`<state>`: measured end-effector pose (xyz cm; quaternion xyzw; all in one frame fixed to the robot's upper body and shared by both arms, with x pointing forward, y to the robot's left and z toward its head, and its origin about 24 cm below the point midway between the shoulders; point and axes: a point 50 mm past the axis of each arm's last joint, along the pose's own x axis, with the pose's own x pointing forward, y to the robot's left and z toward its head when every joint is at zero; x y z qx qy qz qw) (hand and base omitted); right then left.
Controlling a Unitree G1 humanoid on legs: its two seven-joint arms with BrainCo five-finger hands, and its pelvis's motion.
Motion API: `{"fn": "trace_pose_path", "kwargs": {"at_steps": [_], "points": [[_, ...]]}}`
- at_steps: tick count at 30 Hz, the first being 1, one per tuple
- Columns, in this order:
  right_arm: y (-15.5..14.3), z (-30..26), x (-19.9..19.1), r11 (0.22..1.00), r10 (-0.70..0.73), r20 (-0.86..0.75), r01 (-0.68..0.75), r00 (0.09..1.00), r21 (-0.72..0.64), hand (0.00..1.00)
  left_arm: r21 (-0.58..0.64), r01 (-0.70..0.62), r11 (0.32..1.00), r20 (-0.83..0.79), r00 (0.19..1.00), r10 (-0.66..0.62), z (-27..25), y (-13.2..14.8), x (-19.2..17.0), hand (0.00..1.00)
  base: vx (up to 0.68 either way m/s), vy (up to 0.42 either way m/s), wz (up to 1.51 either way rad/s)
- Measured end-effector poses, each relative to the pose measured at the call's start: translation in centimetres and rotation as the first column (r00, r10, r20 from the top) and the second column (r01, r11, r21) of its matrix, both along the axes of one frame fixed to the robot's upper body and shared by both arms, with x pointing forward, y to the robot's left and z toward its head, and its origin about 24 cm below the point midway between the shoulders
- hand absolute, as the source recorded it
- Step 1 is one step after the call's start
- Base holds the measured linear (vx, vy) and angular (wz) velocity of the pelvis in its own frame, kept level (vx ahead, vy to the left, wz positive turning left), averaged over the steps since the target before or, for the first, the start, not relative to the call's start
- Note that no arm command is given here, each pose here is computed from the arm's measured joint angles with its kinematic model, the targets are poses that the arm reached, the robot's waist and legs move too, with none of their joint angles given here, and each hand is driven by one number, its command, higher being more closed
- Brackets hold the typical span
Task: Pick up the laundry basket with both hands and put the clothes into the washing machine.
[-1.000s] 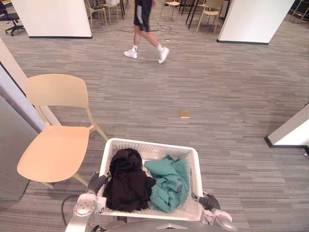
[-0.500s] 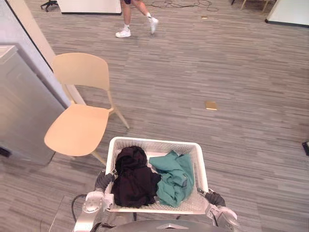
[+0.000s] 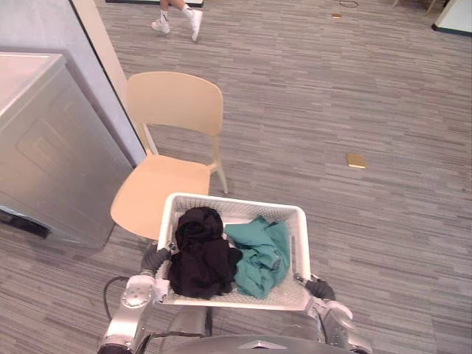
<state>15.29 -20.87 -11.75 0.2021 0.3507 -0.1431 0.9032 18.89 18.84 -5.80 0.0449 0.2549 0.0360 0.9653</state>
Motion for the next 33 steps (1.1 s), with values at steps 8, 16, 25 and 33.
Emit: {"fn": "trace_pose_path", "kwargs": {"at_steps": [8, 16, 25, 33], "points": [[-0.4, 0.1, -1.5, 0.999, 0.044, -0.009, -0.044, 0.999, -0.023, 1.00, -0.031, -0.027, 0.999, -0.054, 0.998, 0.025, -1.1, -0.4, -1.8, 1.00, 0.08, 0.079, 0.36], [-1.6, 2.3, -1.3, 0.994, 0.080, 0.081, -0.074, 0.993, -0.077, 1.00, -0.089, -0.048, 0.995, -0.013, 0.999, 0.047, -0.2, -1.2, -2.1, 1.00, 0.07, -0.090, 0.42], [-1.5, 2.3, 0.3, 0.993, 0.092, 0.098, -0.084, 0.991, -0.082, 1.00, -0.101, -0.081, 0.992, -0.025, 0.997, 0.079, -0.5, -1.1, -3.1, 1.00, 0.08, 0.168, 0.00], [-0.6, -0.4, -2.1, 0.998, 0.045, -0.049, -0.046, 0.998, -0.029, 1.00, -0.023, -0.007, 1.000, -0.147, 0.989, 0.003, -2.7, -0.1, -3.5, 1.00, 0.28, 0.501, 0.04]]}}
